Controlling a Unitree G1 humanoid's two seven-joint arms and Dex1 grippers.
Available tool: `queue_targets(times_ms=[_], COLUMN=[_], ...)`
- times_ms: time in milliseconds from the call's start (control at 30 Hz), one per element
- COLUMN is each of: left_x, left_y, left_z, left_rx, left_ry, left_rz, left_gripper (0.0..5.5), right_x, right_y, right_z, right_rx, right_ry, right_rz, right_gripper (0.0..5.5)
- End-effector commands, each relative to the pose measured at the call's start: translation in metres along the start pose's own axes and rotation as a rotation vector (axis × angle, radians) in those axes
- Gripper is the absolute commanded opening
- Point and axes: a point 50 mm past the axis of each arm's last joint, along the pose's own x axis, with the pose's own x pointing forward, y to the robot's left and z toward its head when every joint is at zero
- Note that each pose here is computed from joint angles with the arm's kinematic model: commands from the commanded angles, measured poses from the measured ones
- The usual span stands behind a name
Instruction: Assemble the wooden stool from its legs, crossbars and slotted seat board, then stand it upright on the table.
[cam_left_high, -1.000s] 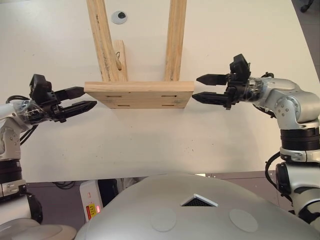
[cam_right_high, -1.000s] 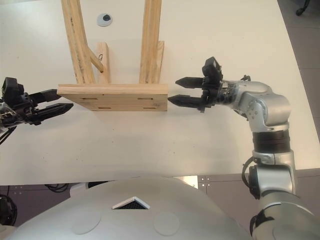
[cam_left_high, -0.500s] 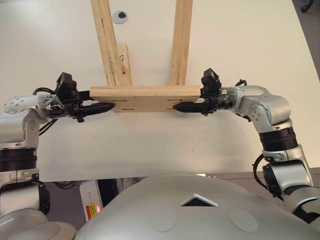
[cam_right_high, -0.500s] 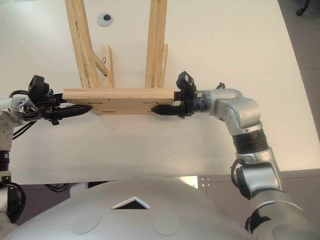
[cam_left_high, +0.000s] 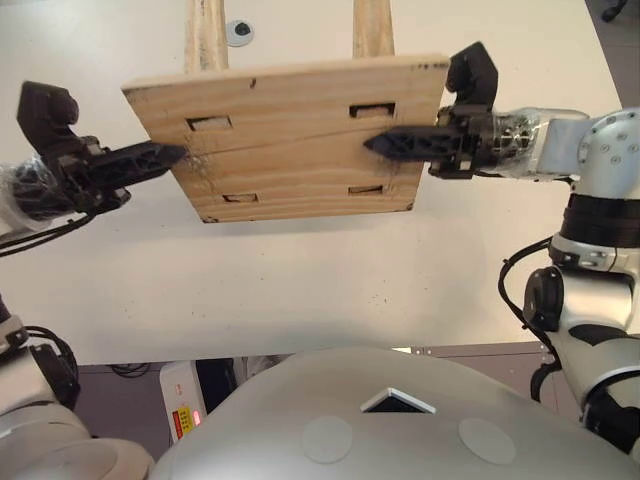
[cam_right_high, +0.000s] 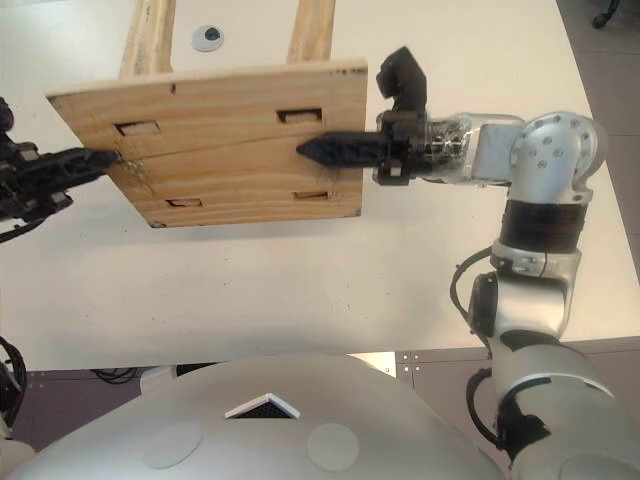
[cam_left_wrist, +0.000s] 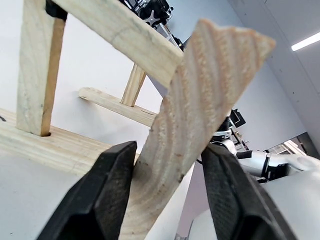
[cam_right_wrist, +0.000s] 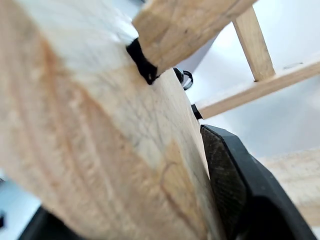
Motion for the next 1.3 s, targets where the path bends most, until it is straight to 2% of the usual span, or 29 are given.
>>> queue_targets(times_ms=[33,167,233,333,367,400,533,667,767,867,967,1000,1033,1100,1133,1200,1300], left_x=[0.020,0.047,0.060,0.074,0.079,0.082,0.078,0.052,0.036,0.049,0.060,0.061,0.060,0.064,0.067,0.075,0.087], left_y=[0.003,0.005,0.024,0.052,0.058,0.062,0.071,0.074,0.079,0.091,0.097,0.098,0.099,0.095,0.092,0.086,0.083], left_z=[0.067,0.107,0.115,0.120,0.122,0.123,0.129,0.126,0.103,0.039,-0.004,-0.013,-0.025,-0.048,-0.055,-0.063,-0.067], left_rx=[-0.056,-0.092,-0.156,-0.191,-0.186,-0.183,-0.120,0.030,0.166,0.312,0.319,0.343,0.384,0.498,0.552,0.623,0.638], left_ry=[-0.118,-0.222,-0.304,-0.407,-0.448,-0.484,-0.654,-0.886,-1.029,-0.988,-0.955,-0.941,-0.913,-0.841,-0.812,-0.786,-0.789], left_rz=[0.211,0.308,0.390,0.532,0.540,0.536,0.498,0.484,0.541,0.665,0.731,0.761,0.816,0.893,0.911,0.930,0.941], left_gripper=[1.89,1.81,1.80,1.80,2.14,2.23,2.70,3.25,3.43,3.43,3.12,2.99,2.73,2.40,2.23,1.92,1.51], right_x=[0.018,0.021,0.025,0.028,0.027,0.025,0.020,0.009,-0.008,-0.036,-0.043,-0.046,-0.052,-0.055,-0.050,-0.035,-0.020], right_y=[0.009,-0.013,-0.030,-0.053,-0.062,-0.069,-0.082,-0.064,-0.043,-0.011,-0.008,-0.013,-0.027,-0.048,-0.051,-0.058,-0.064], right_z=[0.055,0.077,0.080,0.080,0.077,0.074,0.071,0.087,0.102,0.103,0.085,0.077,0.062,0.018,-0.002,-0.035,-0.052], right_rx=[0.150,0.284,0.348,0.375,0.386,0.402,0.372,0.244,0.053,-0.239,-0.429,-0.502,-0.605,-0.770,-0.853,-0.882,-0.882], right_ry=[-0.117,-0.282,-0.354,-0.443,-0.471,-0.498,-0.557,-0.612,-0.724,-0.978,-1.125,-1.141,-1.098,-0.962,-0.889,-0.803,-0.750], right_rz=[0.032,-0.156,-0.253,-0.405,-0.452,-0.482,-0.525,-0.419,-0.319,-0.156,-0.328,-0.496,-0.821,-1.257,-1.348,-1.409,-1.416], right_gripper=[2.18,1.82,1.61,1.61,1.59,1.59,2.25,2.98,3.19,3.19,2.86,2.71,2.42,2.04,1.85,1.51,1.03])
